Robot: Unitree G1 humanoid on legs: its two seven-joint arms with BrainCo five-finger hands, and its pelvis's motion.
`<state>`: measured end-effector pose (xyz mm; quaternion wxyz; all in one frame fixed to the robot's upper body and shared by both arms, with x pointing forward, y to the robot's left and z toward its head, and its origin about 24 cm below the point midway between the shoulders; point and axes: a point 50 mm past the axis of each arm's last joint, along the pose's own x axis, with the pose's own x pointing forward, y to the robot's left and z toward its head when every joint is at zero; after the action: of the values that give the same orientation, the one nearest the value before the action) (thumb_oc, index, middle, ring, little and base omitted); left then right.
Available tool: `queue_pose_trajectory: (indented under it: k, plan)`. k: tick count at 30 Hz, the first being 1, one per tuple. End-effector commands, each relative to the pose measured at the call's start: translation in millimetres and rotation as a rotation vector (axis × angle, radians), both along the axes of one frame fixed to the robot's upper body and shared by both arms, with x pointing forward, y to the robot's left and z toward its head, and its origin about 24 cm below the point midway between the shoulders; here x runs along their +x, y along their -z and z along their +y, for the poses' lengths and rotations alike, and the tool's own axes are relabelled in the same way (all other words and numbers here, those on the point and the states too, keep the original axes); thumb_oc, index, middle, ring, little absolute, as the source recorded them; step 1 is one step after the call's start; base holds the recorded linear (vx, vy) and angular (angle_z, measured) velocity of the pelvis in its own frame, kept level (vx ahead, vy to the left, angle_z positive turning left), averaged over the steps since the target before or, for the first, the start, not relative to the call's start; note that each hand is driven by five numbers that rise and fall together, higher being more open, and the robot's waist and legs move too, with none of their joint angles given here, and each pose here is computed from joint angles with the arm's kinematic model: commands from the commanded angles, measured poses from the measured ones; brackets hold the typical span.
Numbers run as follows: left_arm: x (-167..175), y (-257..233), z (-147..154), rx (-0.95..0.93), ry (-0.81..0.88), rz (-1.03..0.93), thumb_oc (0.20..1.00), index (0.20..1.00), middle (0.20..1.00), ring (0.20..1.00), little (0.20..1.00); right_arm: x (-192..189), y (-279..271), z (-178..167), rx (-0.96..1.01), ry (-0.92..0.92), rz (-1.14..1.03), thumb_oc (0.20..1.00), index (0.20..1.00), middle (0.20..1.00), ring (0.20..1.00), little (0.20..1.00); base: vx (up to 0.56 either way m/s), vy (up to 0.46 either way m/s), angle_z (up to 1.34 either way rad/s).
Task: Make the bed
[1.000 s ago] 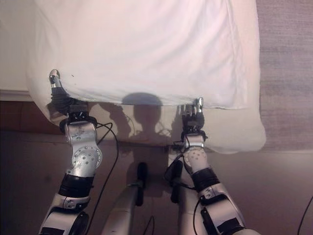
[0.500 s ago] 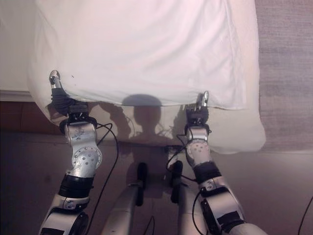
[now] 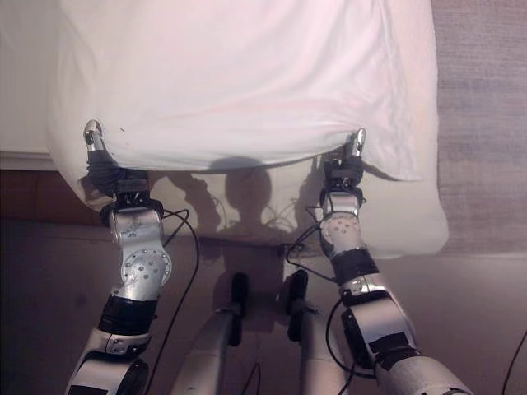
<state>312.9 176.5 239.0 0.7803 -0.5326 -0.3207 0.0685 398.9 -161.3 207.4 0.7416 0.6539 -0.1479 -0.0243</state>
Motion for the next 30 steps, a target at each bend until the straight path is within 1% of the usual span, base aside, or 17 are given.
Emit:
queue_pose_trajectory:
  k: [1, 2, 13, 21, 24, 26, 27, 28, 29, 30]
  plan:
    - [-51.1, -23.7, 23.7, 0.008, -0.138, -0.307, 0.2, 0.2, 0.2, 0.2, 0.2, -3.9, -19.4, -32.1, 0.002, 0.091, -0.096, 0.322, 0.322, 0.322, 0.322, 0.322, 0.0, 0.0, 0.0]
    - [-51.0, -23.2, 23.9, 0.006, -0.138, -0.305, 0.2, 0.2, 0.2, 0.2, 0.2, -4.2, -17.9, -31.8, 0.001, 0.091, -0.091, 0.2, 0.2, 0.2, 0.2, 0.2, 0.0, 0.0, 0.0]
    - [-48.0, -16.8, 24.7, -0.006, -0.131, -0.281, 0.2, 0.2, 0.2, 0.2, 0.2, -9.3, 9.4, -28.4, -0.032, 0.054, -0.065, 0.2, 0.2, 0.2, 0.2, 0.2, 0.0, 0.0, 0.0]
    - [-40.2, -2.2, 24.7, -0.039, -0.11, -0.226, 0.2, 0.2, 0.2, 0.2, 0.2, -24.1, 26.2, -26.7, -0.062, 0.03, -0.128, 0.2, 0.2, 0.2, 0.2, 0.2, 0.0, -0.007, -0.02]
    - [-34.5, 10.6, 25.0, -0.066, -0.101, -0.173, 0.2, 0.2, 0.2, 0.2, 0.2, -33.7, 33.3, -23.0, -0.073, 0.021, -0.168, 0.2, 0.2, 0.2, 0.2, 0.2, 0.02, -0.049, -0.08]
    - [-30.0, 35.5, 30.7, -0.137, -0.107, -0.088, 0.2, 0.2, 0.2, 0.2, 0.2, -46.1, 43.4, -18.0, -0.075, 0.01, -0.198, 0.2, 0.2, 0.2, 0.2, 0.2, 0.02, -0.07, -0.02]
    - [-30.0, 35.8, 30.9, -0.137, -0.107, -0.088, 0.2, 0.2, 0.2, 0.2, 0.2, -46.4, 43.7, -17.8, -0.075, 0.009, -0.197, 0.2, 0.2, 0.2, 0.2, 0.2, 0.07, -0.185, -0.03]
    - [-28.9, 66.0, 37.1, -0.21, -0.123, 0.024, 0.2, 0.2, 0.2, 0.2, 0.2, -59.2, 49.9, -16.7, -0.109, 0.015, -0.228, 0.2, 0.2, 0.2, 0.2, 0.2, 0.04, -0.133, -0.02]
    - [-29.0, 67.3, 37.3, -0.212, -0.122, 0.025, 0.2, 0.2, 0.2, 0.2, 0.2, -60.3, 50.8, -16.3, -0.112, 0.014, -0.224, 0.2, 0.2, 0.2, 0.2, 0.2, 0.06, -0.184, 0.03]
    - [-29.2, 80.8, 40.0, -0.237, -0.135, 0.077, 0.2, 0.2, 0.2, 0.2, 0.2, -64.9, 51.9, -14.6, -0.105, 0.008, -0.249, 0.2, 0.2, 0.2, 0.2, 0.2, 0.02, -0.185, 0.03]
